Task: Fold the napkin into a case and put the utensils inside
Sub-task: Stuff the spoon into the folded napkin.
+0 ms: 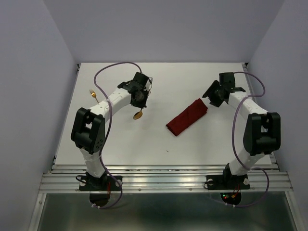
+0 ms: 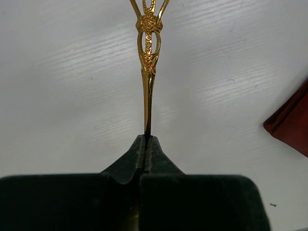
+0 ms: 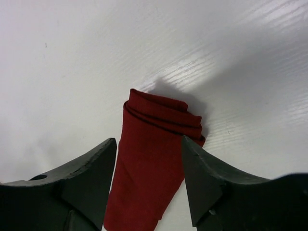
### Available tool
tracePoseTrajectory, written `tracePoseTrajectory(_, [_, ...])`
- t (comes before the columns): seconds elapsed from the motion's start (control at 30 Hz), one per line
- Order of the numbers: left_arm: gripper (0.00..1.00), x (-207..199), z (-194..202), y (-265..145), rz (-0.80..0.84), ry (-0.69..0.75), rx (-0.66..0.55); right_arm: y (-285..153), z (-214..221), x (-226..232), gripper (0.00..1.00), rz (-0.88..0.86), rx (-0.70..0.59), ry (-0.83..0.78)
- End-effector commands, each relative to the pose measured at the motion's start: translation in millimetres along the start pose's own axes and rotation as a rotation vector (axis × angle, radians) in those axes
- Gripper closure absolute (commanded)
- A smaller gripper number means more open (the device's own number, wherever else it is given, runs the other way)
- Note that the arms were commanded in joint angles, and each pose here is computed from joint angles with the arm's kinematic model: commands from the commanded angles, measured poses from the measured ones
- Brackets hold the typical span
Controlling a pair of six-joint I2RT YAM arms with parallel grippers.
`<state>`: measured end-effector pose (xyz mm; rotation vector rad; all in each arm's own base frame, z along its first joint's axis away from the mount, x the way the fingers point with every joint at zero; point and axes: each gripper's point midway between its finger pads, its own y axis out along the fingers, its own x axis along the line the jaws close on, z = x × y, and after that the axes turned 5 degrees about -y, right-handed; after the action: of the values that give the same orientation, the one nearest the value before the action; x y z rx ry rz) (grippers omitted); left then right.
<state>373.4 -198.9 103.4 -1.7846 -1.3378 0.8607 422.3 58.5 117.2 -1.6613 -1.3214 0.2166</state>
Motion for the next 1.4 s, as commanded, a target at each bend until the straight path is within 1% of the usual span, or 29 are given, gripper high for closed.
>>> tracePoseTrajectory(0.0, [1.0, -28, -9, -38, 0.097, 0.053, -0.054, 21, -17, 2, 0.4, -0.013, -0.021, 0.035])
tracePoseTrajectory(0.03, [1.0, -39, -10, -42, 0.121, 0.06, -0.063, 26, -17, -3, 0.45, -0.001, -0.017, 0.049])
tracePoseTrajectory(0.07, [1.0, -48, -16, -47, 0.144, 0.05, -0.079, 30, -16, -3, 0.52, 0.004, -0.011, 0.05])
tracePoseTrajectory(0.1, [1.0, -65, -14, -51, 0.188, 0.067, -0.081, 38, -13, -6, 0.56, 0.016, 0.005, 0.05])
tracePoseTrajectory(0.13, [1.0, -68, -16, -52, 0.201, 0.06, -0.084, 42, -11, -8, 0.57, 0.022, 0.012, 0.05])
tracePoseTrajectory(0.17, [1.0, -85, -16, -57, 0.233, 0.083, -0.09, 46, -10, -8, 0.58, 0.022, 0.021, 0.049])
tracePoseTrajectory(0.23, [1.0, -104, -13, -58, 0.262, 0.114, -0.082, 56, -3, -13, 0.58, 0.038, 0.048, 0.048])
tracePoseTrajectory(0.27, [1.0, -119, -7, -59, 0.282, 0.144, -0.073, 59, -1, -15, 0.57, 0.044, 0.051, 0.047])
tracePoseTrajectory(0.37, [1.0, -145, 3, -52, 0.305, 0.189, -0.043, 69, 6, -23, 0.57, 0.068, 0.071, 0.035])
tracePoseTrajectory(0.6, [1.0, -189, 19, -39, 0.337, 0.285, 0.007, 75, 17, -24, 0.56, 0.051, 0.111, 0.016])
tracePoseTrajectory(0.77, [1.0, -188, 33, -12, 0.295, 0.337, 0.076, 75, 20, -22, 0.55, 0.037, 0.119, 0.02])
tracePoseTrajectory(0.9, [1.0, -179, 45, 1, 0.251, 0.358, 0.133, 74, 19, -21, 0.54, 0.03, 0.119, 0.016])
tracePoseTrajectory(1.0, [1.0, -180, 51, 6, 0.249, 0.366, 0.155, 74, 19, -20, 0.52, 0.025, 0.118, 0.014])
tracePoseTrajectory(1.37, [1.0, -186, 63, 18, 0.253, 0.393, 0.203, 76, 23, -15, 0.5, -0.006, 0.137, 0.02])
